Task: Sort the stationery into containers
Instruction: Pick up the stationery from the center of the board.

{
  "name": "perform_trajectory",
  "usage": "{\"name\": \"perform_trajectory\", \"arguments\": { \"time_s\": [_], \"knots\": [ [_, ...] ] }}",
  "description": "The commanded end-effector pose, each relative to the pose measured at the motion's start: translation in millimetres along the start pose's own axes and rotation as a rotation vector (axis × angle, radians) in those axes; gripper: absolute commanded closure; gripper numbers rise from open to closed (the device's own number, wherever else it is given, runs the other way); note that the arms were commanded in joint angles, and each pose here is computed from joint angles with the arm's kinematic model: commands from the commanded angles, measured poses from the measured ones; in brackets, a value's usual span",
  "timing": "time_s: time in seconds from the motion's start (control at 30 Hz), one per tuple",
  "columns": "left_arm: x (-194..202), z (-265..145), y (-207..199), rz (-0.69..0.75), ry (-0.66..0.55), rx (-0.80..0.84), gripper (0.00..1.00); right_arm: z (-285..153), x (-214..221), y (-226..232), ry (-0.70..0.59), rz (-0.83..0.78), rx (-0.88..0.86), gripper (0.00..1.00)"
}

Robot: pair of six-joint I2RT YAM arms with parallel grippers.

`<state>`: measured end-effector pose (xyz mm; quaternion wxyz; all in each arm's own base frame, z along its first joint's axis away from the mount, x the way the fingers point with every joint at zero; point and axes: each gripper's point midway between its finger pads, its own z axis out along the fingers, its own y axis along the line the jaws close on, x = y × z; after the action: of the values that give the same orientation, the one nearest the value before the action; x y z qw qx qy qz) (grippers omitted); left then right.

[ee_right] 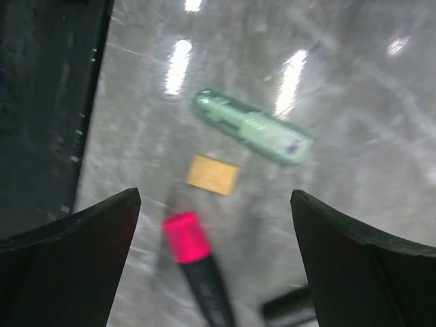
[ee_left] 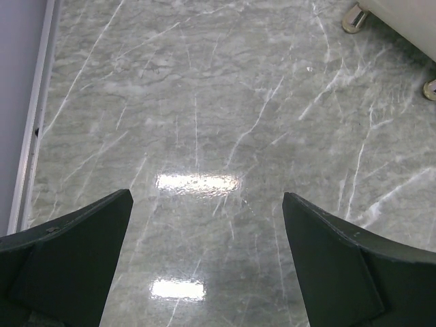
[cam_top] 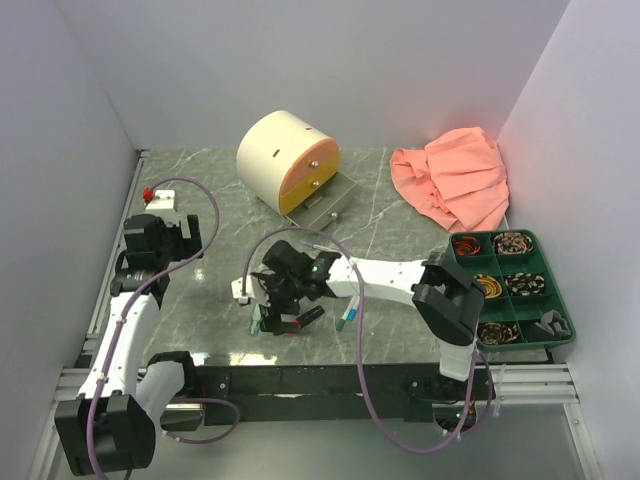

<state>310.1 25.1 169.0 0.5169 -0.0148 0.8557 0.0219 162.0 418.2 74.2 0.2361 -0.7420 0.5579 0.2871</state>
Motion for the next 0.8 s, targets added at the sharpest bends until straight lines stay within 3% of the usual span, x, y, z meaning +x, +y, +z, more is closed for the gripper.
{"name": "perform_trajectory", "arguments": {
  "time_s": [0.0, 0.13, 0.23, 0.47, 0.77],
  "knots": [
    [-9.3, -2.8, 7.9, 0.010, -0.048, -0.035, 0.00, -2.6, -25.5, -9.6, -0.084, 0.196, 0.157, 0.00],
    [-11.6, -3.9, 7.3, 0.002, -0.045, -0.031, 0.01, 6.6, -17.3, -19.0, -0.048, 0.443, 0.247, 0.00],
    [-13.5, -4.6, 6.8, 0.002, -0.051, -0.028, 0.00, 11.8, -15.4, -18.6, -0.056, 0.502, 0.290, 0.00],
    [-6.0, -2.2, 4.5, 0.006, -0.032, -0.014, 0.01, 27.8, -9.4, 4.1, -0.015, 0.469, 0.249, 0.02],
    [-3.1, -2.3, 6.3, 0.006, -0.033, -0.024, 0.01, 38.6, 24.1, 10.2, 0.085, 0.409, 0.247, 0.12]
  ]
}}
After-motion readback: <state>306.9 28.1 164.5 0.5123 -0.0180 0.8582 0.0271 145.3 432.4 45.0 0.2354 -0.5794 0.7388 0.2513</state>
